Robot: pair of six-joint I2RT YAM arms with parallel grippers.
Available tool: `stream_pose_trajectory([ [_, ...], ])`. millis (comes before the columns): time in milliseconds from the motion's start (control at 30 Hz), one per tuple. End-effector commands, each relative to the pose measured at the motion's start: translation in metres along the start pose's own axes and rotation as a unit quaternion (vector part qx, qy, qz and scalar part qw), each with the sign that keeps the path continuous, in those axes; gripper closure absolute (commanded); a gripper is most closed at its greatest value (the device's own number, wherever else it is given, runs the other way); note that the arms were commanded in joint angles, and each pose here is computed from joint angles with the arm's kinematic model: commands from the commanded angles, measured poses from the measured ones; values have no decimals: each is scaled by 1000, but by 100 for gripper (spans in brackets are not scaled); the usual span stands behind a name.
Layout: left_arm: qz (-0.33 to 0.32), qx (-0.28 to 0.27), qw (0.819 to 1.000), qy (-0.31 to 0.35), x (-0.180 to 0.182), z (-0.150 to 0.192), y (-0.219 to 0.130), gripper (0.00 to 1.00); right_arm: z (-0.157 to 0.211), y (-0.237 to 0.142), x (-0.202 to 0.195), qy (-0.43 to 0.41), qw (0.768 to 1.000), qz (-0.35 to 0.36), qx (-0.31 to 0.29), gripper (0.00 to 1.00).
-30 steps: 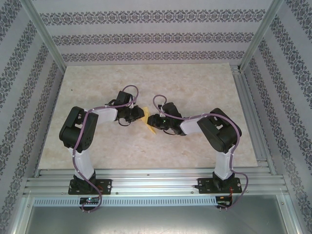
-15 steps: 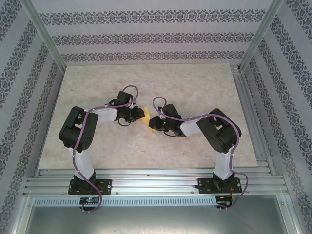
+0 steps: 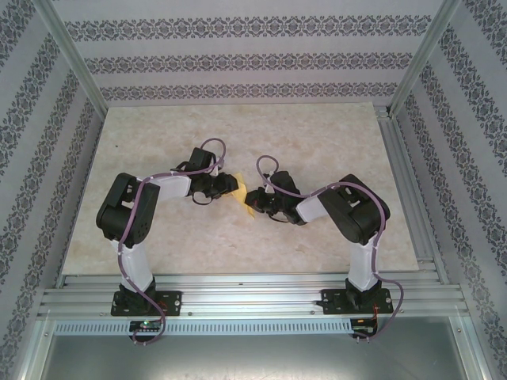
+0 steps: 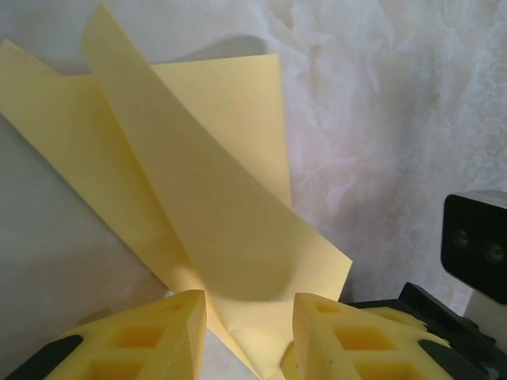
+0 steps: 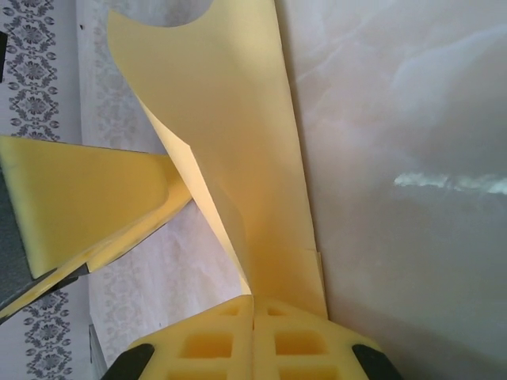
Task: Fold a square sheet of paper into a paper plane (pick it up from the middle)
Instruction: Fold the wing for the fifth time at the center of the table.
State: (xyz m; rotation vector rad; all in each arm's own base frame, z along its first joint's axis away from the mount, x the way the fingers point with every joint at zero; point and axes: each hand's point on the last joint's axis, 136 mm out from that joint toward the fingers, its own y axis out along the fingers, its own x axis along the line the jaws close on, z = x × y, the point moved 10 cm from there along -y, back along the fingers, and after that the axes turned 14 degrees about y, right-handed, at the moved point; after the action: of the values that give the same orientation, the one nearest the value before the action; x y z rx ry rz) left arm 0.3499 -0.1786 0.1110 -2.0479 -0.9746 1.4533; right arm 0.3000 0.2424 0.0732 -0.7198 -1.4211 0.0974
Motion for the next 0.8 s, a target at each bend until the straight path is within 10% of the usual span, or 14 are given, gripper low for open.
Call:
stream_pose_trajectory([
  [0,40,-20,998,45,-21,-6,-7,64,-4,0,-6,19,1000,-5,0,94],
  [767,10,-8,1000,13,-11,-8,10,72,-8,4,1,20,1000,8,17,87],
])
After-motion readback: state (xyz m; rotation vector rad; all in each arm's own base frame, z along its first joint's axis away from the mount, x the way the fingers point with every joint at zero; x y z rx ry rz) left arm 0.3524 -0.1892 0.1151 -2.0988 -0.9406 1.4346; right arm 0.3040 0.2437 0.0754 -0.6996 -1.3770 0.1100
